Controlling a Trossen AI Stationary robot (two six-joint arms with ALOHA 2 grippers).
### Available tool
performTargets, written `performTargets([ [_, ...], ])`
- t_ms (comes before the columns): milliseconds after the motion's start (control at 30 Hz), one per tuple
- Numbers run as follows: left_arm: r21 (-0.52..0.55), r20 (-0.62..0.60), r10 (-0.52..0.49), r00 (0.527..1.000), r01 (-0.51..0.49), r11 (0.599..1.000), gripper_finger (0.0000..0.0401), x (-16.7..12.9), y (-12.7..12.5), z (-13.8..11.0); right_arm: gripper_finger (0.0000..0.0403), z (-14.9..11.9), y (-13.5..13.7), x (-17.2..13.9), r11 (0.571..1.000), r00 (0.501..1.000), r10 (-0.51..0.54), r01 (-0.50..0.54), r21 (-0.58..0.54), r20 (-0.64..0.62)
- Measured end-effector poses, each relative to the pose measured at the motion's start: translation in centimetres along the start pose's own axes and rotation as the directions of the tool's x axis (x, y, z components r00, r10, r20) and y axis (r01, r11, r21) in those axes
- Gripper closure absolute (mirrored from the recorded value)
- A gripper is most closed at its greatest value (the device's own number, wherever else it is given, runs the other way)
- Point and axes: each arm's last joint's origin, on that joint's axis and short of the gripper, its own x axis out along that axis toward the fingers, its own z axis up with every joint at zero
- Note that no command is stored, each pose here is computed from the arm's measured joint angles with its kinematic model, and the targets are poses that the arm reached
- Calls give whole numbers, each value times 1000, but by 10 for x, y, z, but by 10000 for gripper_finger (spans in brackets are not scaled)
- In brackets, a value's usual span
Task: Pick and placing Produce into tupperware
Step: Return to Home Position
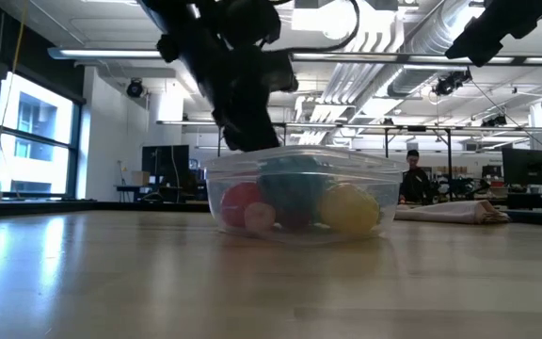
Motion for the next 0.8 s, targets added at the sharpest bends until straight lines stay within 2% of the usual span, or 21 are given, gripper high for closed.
performTargets([
  [233,33,18,14,1000,-14,999,212,-28,-7,40,297,0,0,0,1000,1000,0,0,1,0],
  [467,80,92,156,983,-164,983,232,-73,-13,85,297,0,0,0,1000,1000,0,0,0,0],
  [633,45,197,261,945,-274,961,243,-101,-9,110,297,0,0,0,1000,1000,0,0,0,0],
  [800,-53,238,245,940,-240,969,256,-126,15,124,297,0,0,0,1000,1000,0,0,0,0],
])
